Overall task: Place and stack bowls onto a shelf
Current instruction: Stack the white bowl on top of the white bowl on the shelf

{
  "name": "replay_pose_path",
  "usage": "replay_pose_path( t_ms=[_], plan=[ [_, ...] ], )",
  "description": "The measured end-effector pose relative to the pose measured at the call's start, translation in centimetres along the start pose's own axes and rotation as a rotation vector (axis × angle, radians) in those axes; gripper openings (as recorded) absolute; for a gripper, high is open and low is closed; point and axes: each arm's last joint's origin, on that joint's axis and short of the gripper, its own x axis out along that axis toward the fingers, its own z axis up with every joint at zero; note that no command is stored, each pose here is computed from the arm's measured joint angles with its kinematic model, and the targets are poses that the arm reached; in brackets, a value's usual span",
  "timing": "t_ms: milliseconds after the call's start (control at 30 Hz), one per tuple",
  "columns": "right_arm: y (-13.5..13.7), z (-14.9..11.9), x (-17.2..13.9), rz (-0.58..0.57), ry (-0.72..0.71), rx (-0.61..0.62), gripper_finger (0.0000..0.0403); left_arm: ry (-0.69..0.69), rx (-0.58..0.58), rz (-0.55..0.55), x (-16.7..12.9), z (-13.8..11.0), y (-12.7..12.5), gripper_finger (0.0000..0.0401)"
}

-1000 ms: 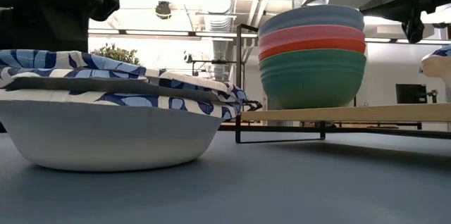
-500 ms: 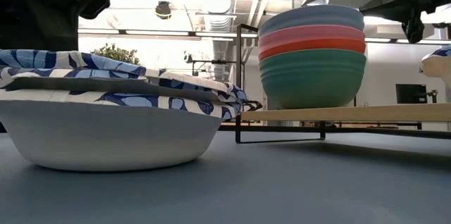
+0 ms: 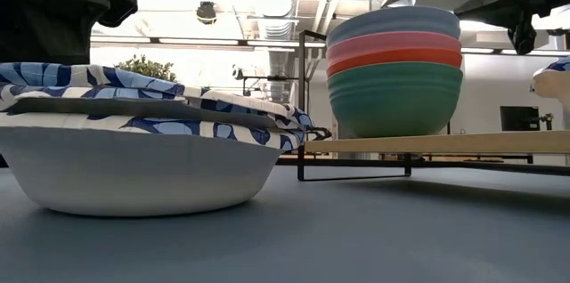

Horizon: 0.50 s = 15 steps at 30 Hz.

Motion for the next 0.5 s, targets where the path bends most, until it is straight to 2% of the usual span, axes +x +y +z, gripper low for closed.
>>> replay_pose_path(
  t_ms=[200,500],
  plan=[
    [0.00,0.00,0.00,0.000,0.000,-0.001,0.0063,-0.001,0.007,0.000,0.00,0.00,0.00,0.0004],
    [0.00,-0.01,0.00,0.000,0.000,-0.003,0.0063,-0.001,0.020,0.000,0.00,0.00,0.00,0.0000]
  ],
)
